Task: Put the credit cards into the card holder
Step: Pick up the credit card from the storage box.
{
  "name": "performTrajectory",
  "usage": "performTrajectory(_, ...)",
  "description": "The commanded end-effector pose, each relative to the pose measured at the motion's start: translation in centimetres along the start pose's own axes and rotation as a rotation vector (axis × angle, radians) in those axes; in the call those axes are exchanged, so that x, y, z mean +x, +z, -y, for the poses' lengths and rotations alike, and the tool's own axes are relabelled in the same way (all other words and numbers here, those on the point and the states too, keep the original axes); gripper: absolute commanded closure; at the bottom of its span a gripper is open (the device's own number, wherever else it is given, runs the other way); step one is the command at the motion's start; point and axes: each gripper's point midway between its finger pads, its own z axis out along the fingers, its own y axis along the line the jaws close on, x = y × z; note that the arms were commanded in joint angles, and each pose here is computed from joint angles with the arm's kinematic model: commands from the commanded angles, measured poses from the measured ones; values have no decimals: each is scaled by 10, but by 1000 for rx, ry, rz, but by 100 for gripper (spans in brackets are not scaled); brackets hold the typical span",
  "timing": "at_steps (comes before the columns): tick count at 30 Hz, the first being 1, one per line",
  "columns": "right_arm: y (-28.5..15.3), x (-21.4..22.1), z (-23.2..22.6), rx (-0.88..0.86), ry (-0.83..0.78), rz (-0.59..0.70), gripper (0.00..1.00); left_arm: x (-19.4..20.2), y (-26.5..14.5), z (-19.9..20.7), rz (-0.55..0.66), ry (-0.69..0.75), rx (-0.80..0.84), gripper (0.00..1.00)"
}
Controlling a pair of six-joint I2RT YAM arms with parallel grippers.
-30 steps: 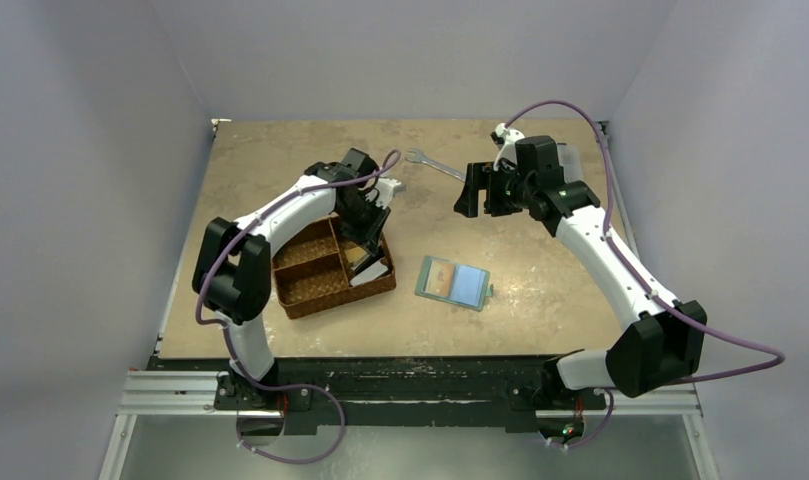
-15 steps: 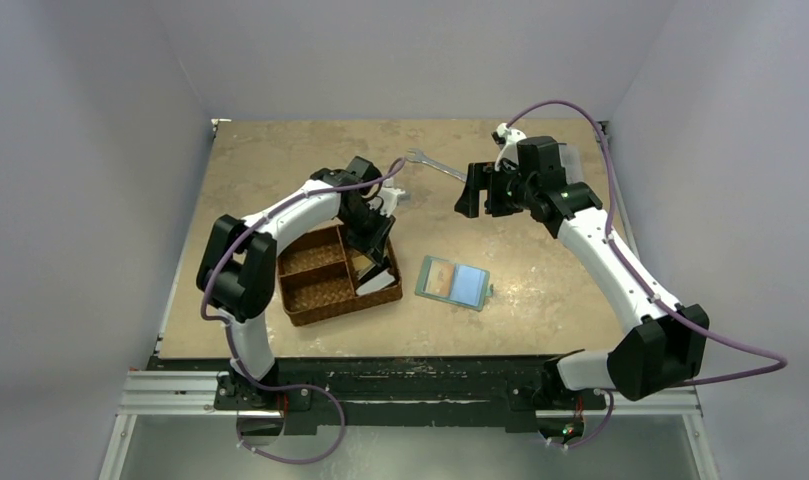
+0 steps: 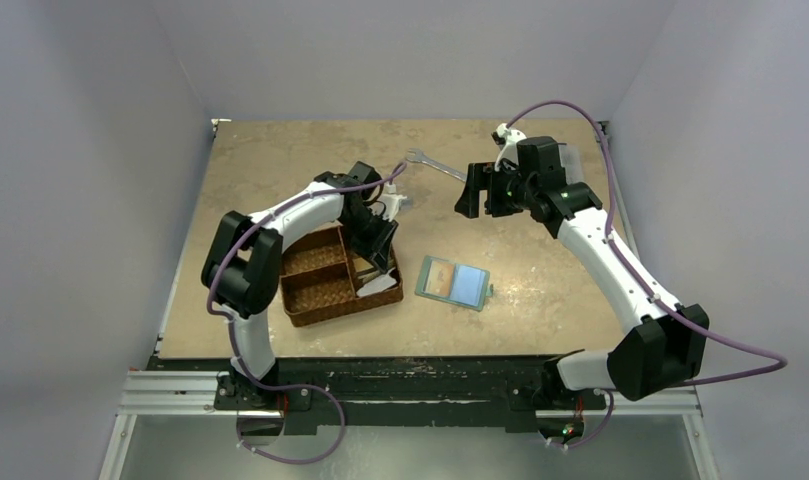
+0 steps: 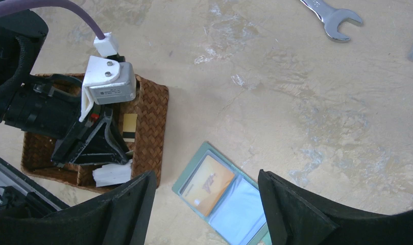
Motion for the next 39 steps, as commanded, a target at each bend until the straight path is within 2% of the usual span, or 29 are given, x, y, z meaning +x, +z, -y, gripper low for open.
performTrajectory(1,-9,-11,-6,-16,-19,49,19,2,1,9,-10,9,45,89)
performTrajectory(8,-9,-8,-8,-28,-11,39,19,-14,-25,-4,49,19,-113,93)
performTrajectory(17,-13,3,-5,0,44,-5,18,-46,-94,24,255,30,-195,98)
performTrajectory(21,-5,11,-7,-23,80,-15,18,-55,-123,33,403,14,-238,100)
performTrajectory(24,-2,24,-17,-101,102,-9,17,-77,-147,43,599,-51,-234,100)
performTrajectory(28,0,55,-29,-208,116,-74,18,-105,-155,73,851,-118,-17,100)
performTrajectory(31,-13,69,-57,-400,141,-75,18,-126,-160,99,976,-121,191,100)
performTrajectory(35,-30,67,-86,-602,224,-10,17,-134,-170,128,1083,-101,435,100)
performTrajectory(39,-43,55,-104,-762,308,79,22,-133,-177,150,1136,-90,569,100)
